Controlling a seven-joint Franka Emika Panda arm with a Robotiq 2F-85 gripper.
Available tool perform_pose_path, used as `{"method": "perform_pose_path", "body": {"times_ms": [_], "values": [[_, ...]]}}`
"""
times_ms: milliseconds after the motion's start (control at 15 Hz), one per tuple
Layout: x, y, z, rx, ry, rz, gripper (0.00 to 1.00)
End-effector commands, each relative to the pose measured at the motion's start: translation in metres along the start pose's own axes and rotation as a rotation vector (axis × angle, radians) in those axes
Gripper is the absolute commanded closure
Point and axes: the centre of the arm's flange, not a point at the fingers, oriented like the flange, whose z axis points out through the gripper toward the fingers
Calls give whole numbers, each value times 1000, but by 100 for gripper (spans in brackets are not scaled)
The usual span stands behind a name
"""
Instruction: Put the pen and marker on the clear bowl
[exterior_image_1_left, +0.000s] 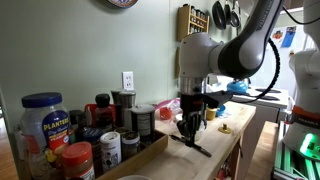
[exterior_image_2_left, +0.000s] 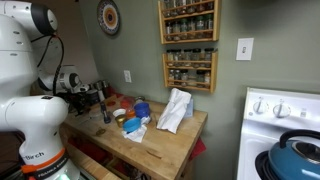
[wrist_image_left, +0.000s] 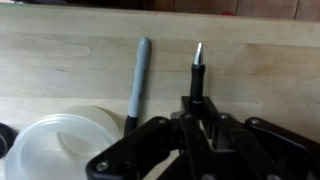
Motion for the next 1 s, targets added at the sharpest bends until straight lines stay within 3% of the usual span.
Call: {"method": "perform_pose_path", "body": {"times_ms": [0, 200, 533, 933], "values": [[-20, 19, -58, -34, 30, 40, 97], [-23, 49, -78, -64, 75, 39, 97], [-19, 103, -66, -43, 143, 79, 97], [-8, 125, -49, -1, 186, 52, 97]]}}
